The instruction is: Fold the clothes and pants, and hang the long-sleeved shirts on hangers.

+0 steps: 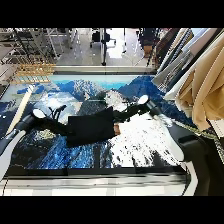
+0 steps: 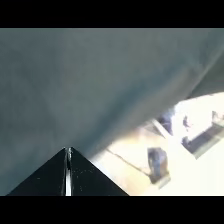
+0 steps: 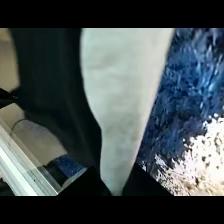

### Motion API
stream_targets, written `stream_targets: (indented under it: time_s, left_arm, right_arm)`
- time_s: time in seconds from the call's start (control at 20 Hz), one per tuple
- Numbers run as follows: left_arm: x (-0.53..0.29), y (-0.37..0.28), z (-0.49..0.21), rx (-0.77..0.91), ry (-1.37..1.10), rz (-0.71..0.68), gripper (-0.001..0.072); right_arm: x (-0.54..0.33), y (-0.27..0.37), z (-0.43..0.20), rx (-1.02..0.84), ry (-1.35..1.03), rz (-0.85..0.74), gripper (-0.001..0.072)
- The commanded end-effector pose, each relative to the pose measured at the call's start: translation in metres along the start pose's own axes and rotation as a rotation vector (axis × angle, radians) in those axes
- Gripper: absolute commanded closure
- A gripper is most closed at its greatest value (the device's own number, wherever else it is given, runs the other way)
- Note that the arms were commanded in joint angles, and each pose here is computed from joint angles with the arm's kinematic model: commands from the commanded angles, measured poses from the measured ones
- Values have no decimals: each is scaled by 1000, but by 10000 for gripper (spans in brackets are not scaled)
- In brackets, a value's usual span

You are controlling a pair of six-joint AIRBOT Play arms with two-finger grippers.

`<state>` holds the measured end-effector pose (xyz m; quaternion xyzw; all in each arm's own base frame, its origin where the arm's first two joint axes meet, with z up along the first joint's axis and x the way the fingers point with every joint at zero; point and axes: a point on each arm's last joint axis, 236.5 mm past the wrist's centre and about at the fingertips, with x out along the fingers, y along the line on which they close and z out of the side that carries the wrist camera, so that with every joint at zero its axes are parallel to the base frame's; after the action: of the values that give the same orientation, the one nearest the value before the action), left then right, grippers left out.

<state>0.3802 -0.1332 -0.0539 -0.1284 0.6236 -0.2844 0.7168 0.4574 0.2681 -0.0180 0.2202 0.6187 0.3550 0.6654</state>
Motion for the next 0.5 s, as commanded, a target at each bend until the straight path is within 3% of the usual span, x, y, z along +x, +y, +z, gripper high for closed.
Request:
stream_targets:
  time_s: [0.0, 0.2, 0.45]
  left_arm:
    - [-48, -43, -15, 113, -1, -33, 702]
    - [-95, -75, -36, 171, -31, -35, 702]
    - [-125, -76, -47, 164, -109, -3, 702]
  right_arm:
    - [-88, 18, 9, -21, -120, -96, 699]
    - [-247, 9, -16, 131, -331, -213, 699]
    - [-416, -25, -116, 409, -610, -365, 699]
